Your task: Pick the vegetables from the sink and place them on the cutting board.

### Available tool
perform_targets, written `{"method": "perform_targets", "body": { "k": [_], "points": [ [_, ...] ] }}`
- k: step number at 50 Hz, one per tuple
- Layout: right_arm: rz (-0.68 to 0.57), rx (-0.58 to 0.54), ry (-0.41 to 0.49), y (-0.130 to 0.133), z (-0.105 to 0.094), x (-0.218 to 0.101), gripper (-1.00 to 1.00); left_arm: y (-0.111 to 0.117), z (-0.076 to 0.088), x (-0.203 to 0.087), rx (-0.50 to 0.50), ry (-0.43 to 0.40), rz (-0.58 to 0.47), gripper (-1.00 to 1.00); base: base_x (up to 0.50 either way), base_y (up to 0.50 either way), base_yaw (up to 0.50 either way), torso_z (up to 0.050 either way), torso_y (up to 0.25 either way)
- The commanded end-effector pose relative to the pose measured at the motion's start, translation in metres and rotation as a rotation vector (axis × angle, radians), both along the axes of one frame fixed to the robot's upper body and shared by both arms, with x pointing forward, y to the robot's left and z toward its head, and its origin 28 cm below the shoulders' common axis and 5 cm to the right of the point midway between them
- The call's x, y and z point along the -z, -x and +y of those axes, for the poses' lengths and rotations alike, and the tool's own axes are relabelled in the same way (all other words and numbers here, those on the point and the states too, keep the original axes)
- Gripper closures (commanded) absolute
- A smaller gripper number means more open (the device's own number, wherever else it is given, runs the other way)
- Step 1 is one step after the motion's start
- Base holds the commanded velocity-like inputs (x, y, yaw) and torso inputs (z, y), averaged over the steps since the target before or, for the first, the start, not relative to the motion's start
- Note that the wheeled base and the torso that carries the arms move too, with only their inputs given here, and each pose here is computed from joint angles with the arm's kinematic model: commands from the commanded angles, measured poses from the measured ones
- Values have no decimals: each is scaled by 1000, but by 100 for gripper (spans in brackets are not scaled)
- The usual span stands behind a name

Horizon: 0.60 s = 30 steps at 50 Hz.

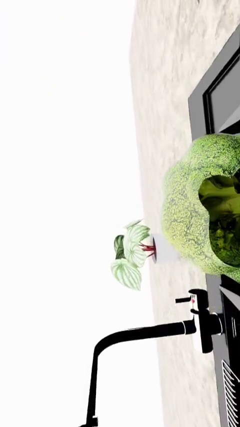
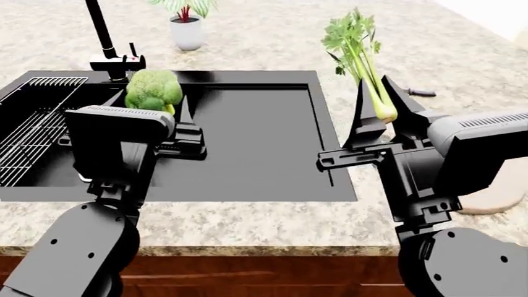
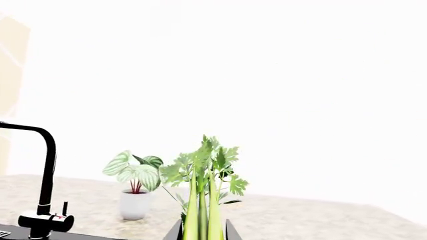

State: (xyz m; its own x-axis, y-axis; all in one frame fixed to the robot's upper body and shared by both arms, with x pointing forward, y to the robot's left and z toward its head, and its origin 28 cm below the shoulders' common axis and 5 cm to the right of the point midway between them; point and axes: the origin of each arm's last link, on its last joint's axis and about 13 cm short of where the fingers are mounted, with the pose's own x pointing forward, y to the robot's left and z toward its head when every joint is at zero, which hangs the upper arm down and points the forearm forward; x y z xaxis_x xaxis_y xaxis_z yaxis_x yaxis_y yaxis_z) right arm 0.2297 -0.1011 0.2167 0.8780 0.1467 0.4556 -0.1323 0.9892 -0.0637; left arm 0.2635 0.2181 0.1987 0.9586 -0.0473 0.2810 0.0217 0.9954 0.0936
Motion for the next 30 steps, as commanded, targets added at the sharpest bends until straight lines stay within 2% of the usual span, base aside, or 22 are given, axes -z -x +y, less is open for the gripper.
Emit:
{"method": "perform_targets", "body": {
  "k": [1,6,30],
  "points": [
    [-38,-1,11,0,0,-4,100,1,0,-2,2,24,-7,100,211,-500,0,0,0],
    [-34,-1,10,0,1,-4,100,1,0,-2,3,28,-8,100,173,-500,0,0,0],
    [-14,-1,28,5,4,-5,100,7,0,-2,12,46,-11,100,1,-500,0,0,1]
  ]
}}
